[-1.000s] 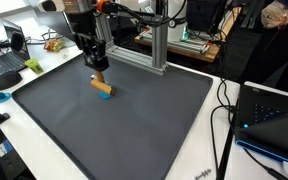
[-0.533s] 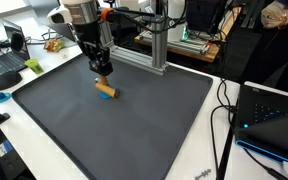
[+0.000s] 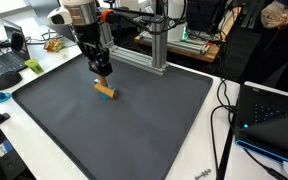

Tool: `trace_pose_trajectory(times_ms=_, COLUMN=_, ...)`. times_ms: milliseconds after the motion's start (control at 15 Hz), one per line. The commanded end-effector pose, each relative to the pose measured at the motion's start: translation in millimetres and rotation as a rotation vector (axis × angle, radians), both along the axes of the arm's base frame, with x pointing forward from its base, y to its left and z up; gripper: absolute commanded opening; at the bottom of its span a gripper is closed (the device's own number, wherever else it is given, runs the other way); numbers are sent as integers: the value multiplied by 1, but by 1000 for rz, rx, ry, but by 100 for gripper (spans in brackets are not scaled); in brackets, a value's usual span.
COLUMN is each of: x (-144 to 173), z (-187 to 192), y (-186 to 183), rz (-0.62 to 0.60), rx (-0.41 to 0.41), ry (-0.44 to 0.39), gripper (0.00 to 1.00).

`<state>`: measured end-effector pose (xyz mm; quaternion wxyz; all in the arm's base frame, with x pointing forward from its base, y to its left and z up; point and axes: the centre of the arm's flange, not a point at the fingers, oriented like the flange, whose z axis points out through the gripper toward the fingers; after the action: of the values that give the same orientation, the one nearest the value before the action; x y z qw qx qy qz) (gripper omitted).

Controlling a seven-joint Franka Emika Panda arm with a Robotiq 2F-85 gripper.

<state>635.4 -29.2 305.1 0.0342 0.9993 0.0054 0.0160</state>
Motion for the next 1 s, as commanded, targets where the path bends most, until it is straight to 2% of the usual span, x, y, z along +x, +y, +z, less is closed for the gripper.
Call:
trace_pose_trajectory(times_ms=0, x=-3, z=-22, y=-7, rz=0, rx=-9, ry=84, gripper=23)
trace_pose_trajectory(times_ms=400, x=-7, z=-28, y=-10, rz=-7, rx=-10, ry=148, gripper=23)
trace_pose_trajectory(times_ms=933, x=-5, z=-29, y=-10, rz=-8, rx=-9, ry=190, gripper=23)
